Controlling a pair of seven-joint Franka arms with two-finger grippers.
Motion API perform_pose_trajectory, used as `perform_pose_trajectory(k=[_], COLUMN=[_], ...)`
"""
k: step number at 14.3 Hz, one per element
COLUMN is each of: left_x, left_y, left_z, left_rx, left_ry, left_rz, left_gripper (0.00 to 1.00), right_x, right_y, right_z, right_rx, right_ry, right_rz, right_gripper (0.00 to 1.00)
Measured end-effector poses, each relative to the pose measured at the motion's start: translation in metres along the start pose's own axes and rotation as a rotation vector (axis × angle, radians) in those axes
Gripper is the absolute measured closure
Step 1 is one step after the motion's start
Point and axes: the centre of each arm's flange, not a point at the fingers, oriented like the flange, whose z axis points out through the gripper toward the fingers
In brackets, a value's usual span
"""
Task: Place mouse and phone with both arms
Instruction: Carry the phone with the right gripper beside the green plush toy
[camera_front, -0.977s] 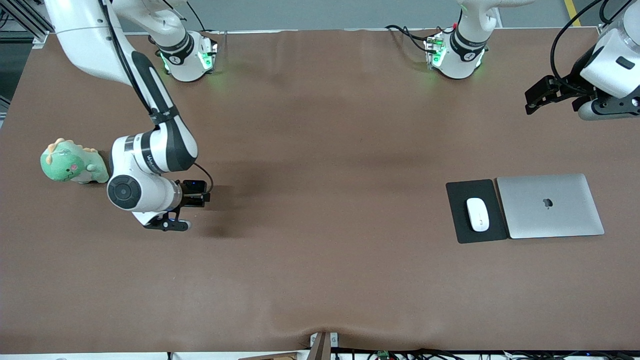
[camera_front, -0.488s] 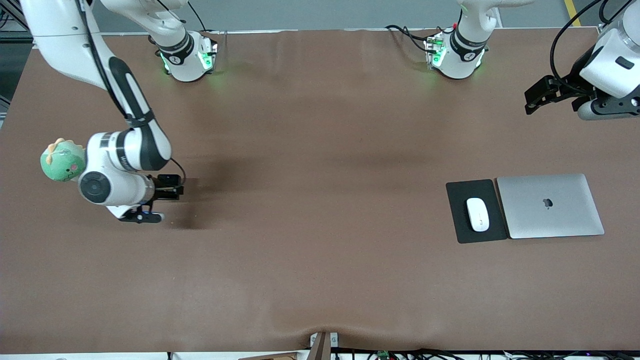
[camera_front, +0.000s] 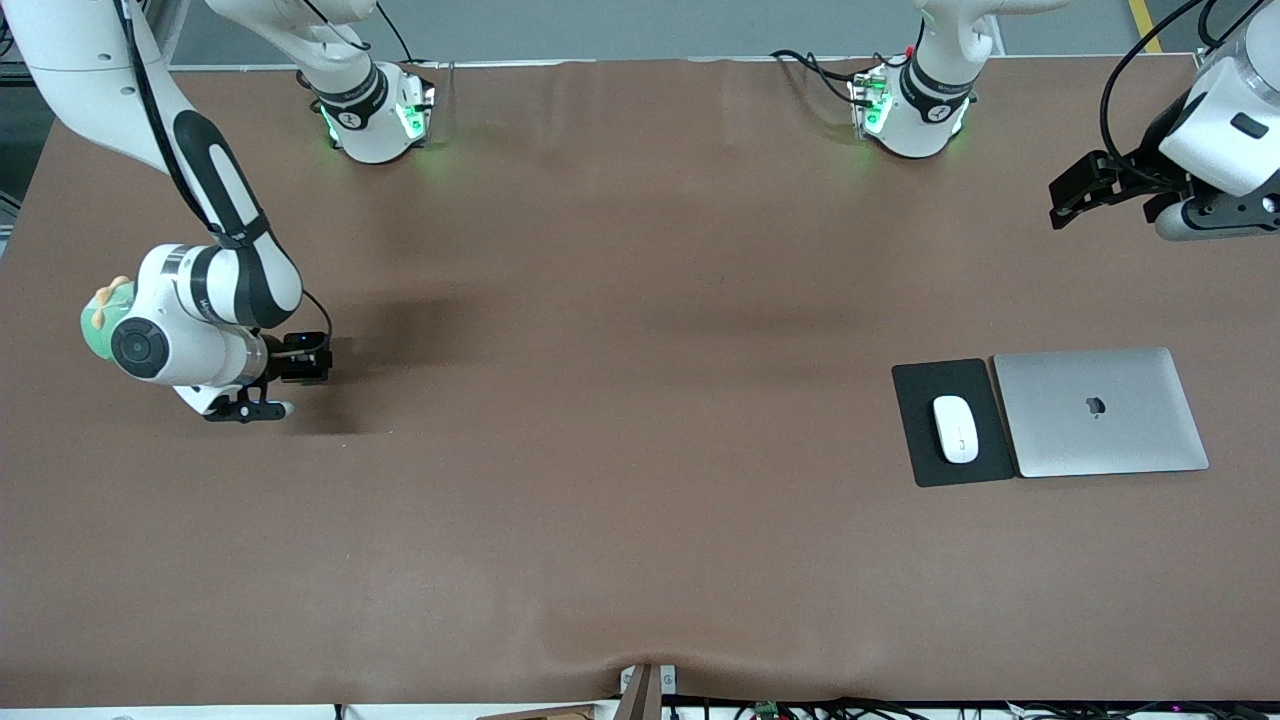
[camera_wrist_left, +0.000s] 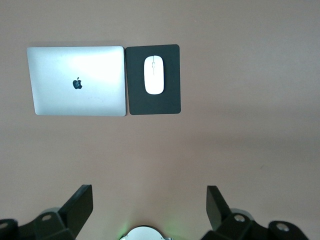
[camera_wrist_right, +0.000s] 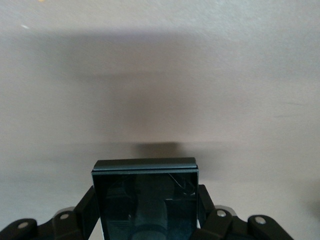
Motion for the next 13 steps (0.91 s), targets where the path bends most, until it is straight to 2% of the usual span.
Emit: perform_pose_trajectory(k=[3, 9, 10, 12, 13], left_x=[0.000, 0.000, 0.001, 0.001, 0.001], left_y=[0.000, -0.003, -0.003, -0.003, -0.003], left_z=[0.000, 0.000, 0.000, 0.000, 0.000], left_rx=[0.000, -0.001, -0.001, -0.001, -0.001], left_ry=[0.000, 0.000, 0.000, 0.000, 0.000], left_rz=[-0.001, -0.006, -0.006, -0.006, -0.006], left_gripper=[0.00, 0.00, 0.00, 0.00, 0.00], right_x=[-0.008, -0.018, -0.018, -0.017, -0.017], right_y=[0.024, 0.060, 0.060, 0.055, 0.053], right_z=[0.007, 0.032, 0.032, 0.033, 0.031], right_rx=[0.015, 0.039, 0.040, 0.042, 0.046], right_ry=[-0.009, -0.026, -0.027, -0.033, -0.049], right_rz=[-0.029, 0.031, 0.029, 0.021, 0.017], right_gripper=[0.20, 0.20, 0.17, 0.01, 0.01])
